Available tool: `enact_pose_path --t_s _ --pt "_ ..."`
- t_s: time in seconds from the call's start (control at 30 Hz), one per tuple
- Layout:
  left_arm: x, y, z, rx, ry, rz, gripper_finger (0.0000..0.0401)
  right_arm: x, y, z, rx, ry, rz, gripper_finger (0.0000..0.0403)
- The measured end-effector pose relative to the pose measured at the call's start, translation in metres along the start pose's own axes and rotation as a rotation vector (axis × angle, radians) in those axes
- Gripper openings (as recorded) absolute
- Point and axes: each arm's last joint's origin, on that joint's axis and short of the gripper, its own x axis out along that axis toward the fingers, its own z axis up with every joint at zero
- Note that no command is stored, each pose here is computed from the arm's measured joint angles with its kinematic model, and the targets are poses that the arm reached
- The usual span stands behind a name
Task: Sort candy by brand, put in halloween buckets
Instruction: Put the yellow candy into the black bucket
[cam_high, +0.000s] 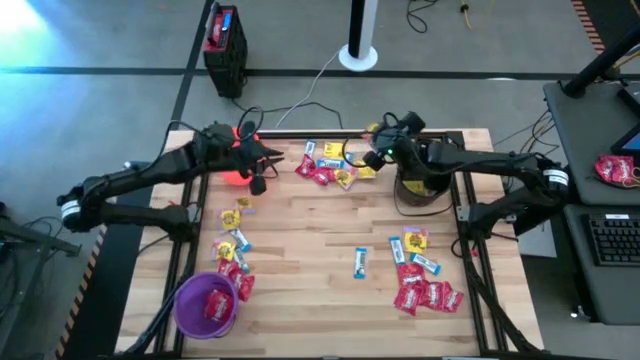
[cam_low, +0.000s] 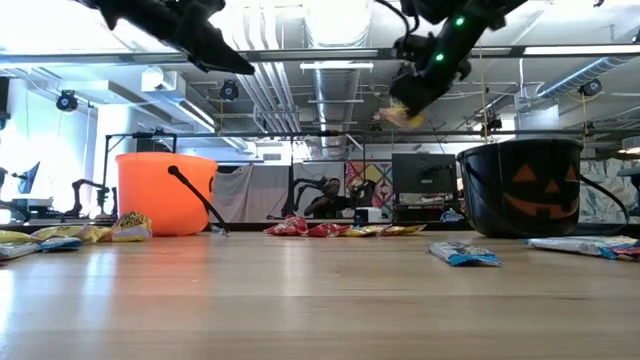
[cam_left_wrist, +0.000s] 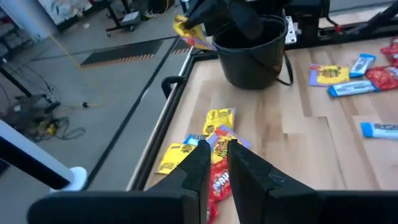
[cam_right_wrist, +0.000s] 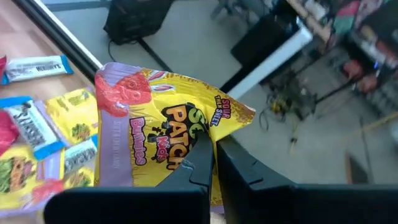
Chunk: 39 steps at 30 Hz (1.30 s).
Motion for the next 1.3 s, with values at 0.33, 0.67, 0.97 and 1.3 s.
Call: enact_pose_path --t_s 0.33,0.67,0.97,1.3 --pt "0.026 0.007 -0.003 0.065 0.138 0.161 0.0038 -0.031 -0.029 -0.027 0.241 0.275 -0.025 0.0009" --pt "0.03 0.009 0.001 0.062 0.145 0.162 0.0038 -0.046 -0.037 -0.049 0.299 0.549 -0.068 0.0009" --pt "0.021 0.011 0.008 0.032 0.115 0.175 0.0038 -0.048 -0.037 -0.052 0.343 0.595 -0.072 0.0009" --pt "0.02 0.008 0.001 0.013 0.185 0.15 0.0038 -0.05 -0.037 -0.054 0.401 0.646 -0.061 0.0009"
